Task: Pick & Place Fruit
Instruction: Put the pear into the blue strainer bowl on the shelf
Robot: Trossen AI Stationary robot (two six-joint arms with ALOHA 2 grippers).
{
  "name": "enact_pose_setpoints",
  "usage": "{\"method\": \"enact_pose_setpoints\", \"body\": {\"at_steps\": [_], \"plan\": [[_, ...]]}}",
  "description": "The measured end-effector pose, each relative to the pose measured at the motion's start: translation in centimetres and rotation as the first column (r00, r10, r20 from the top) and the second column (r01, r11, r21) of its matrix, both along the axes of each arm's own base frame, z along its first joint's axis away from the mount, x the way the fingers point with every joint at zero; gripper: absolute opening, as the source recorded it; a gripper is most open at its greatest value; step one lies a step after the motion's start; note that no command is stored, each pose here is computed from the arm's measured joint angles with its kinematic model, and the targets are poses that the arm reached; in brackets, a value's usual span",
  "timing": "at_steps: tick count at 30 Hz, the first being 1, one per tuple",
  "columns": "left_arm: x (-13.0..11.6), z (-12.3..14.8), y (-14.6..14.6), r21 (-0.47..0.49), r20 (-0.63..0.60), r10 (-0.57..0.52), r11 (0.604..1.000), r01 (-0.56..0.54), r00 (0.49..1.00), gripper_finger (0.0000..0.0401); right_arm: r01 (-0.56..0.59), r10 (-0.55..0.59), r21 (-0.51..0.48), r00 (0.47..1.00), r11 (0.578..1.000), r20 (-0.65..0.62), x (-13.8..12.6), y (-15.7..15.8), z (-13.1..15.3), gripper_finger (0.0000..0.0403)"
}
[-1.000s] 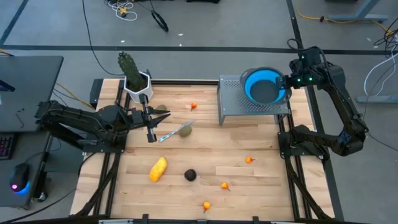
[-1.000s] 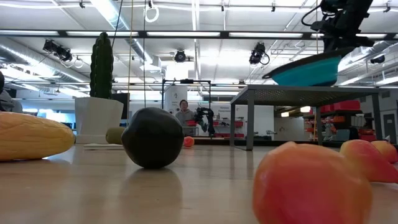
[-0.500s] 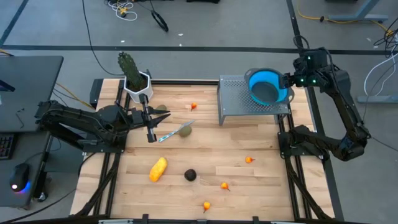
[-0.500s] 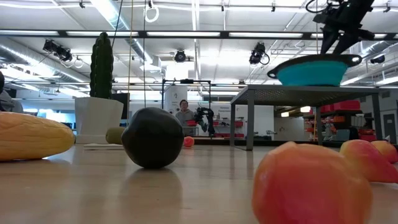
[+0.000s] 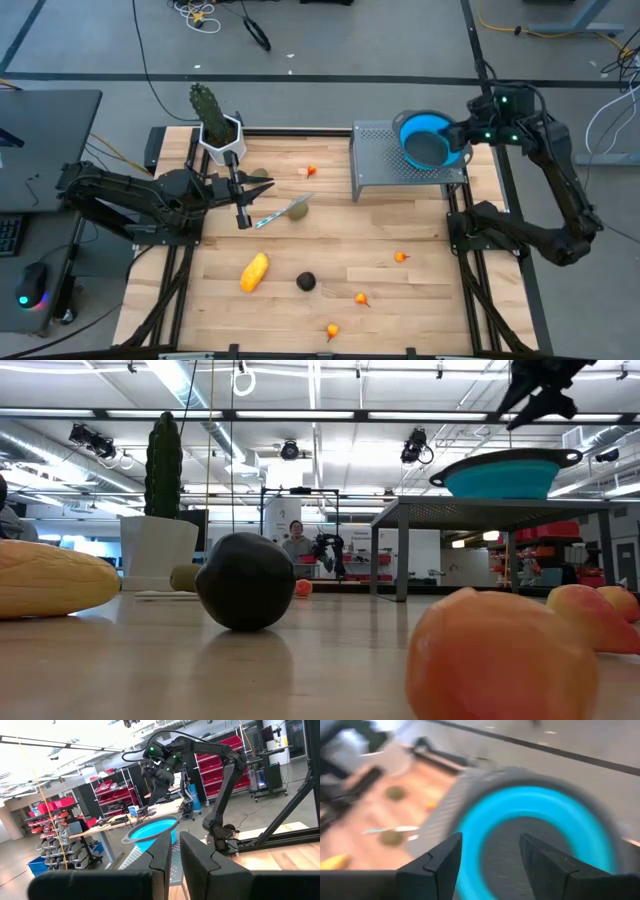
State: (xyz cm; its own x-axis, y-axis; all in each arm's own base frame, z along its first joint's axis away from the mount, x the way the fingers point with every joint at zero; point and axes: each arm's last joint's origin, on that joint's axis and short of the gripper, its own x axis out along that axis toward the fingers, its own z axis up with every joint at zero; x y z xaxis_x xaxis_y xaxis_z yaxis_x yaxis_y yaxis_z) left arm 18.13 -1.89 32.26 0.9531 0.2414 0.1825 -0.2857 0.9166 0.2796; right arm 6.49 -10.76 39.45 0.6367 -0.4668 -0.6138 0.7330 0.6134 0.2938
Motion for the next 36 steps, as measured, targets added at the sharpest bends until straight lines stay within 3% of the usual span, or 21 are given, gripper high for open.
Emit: {"method": "enact_pose_setpoints", "body": {"at_steps": [9,16,22,28,36], "plan": [[0.0,0.0,0.0,0.003,-0.001,0.002,1.0,-0.002,1.0,0.0045,-0.225,0.224,0.007,0.974,0.974,0.024,2.0,1.8,0.1,0.0209],[0.0,0.0,0.0,0.004,-0.001,0.005,1.0,-0.005,1.0,0.0045,-0.4,0.397,0.073,0.916,0.914,0.057,3.9,4.1,0.0,0.0209],[0.0,0.0,0.1,0.0,-0.002,0.026,1.0,-0.026,1.0,0.0045,-0.479,0.478,0.146,0.877,0.866,0.04,5.9,6.1,-0.5,0.0209],[0.0,0.0,0.1,-0.006,-0.001,0.024,1.0,-0.024,1.0,0.0045,-0.528,0.547,0.231,0.837,0.817,-0.022,9.1,8.4,-3.6,0.0209],[0.0,0.0,0.1,-0.01,0.0,0.024,1.0,-0.024,1.0,0.0045,-0.619,0.691,0.34,0.706,0.708,-0.153,13.1,13.0,-8.2,0.0209]]}}
